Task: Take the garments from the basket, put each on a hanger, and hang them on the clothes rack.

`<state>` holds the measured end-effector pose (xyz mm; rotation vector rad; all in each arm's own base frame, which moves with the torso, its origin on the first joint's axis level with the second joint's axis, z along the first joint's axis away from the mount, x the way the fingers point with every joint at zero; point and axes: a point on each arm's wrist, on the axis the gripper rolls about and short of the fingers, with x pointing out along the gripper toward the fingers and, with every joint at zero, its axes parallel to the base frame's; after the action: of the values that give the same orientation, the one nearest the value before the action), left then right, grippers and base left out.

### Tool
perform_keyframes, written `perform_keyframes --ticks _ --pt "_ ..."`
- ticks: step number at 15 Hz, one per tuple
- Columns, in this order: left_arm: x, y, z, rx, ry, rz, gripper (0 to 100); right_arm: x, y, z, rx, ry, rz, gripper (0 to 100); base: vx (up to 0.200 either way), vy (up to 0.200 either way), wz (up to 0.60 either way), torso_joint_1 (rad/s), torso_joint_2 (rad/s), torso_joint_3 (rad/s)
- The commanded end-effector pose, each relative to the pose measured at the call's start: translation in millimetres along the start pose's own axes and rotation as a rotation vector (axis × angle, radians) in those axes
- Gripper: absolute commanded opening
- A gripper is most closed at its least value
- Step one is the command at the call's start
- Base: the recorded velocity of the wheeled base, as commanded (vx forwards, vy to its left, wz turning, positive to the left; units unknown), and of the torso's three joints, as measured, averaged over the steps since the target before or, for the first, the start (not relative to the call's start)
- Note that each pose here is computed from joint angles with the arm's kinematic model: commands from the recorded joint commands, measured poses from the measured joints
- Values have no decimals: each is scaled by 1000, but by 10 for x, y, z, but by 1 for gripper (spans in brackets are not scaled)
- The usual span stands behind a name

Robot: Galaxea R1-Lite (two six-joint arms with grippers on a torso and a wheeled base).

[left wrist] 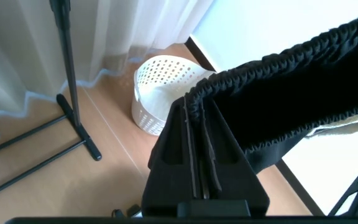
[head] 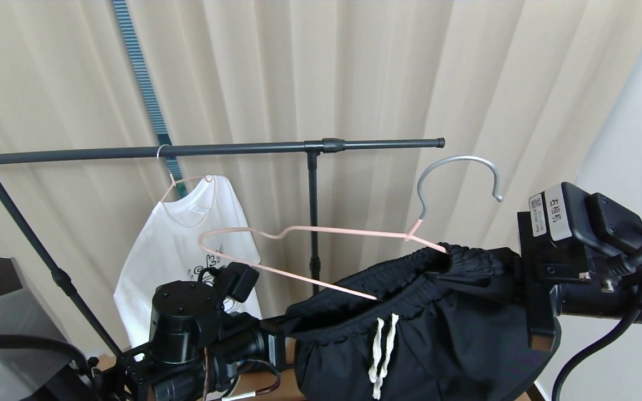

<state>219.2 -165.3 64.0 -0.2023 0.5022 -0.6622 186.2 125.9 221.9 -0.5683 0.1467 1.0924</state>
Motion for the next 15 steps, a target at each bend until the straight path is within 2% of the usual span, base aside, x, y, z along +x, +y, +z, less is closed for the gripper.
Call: perform_keyframes --ticks 1,4,6,8,15 --pt "-9 2 -1 1 -1 3 0 7 -14 -8 2 4 -4 0 0 0 0 0 0 0" --pt "-64 -11 72 4 -33 -2 0 27 -60 -55 15 22 -15 0 0 0 0 0 0 0" --pt "-90 6 83 35 -41 13 0 42 -61 -80 18 33 -15 0 0 0 0 0 0 0" --pt "-97 16 94 40 -47 22 0 50 -69 -98 21 40 -17 0 0 0 0 0 0 0" --pt "-194 135 220 60 -109 65 0 49 -154 -188 25 72 -44 0 0 0 0 0 0 0"
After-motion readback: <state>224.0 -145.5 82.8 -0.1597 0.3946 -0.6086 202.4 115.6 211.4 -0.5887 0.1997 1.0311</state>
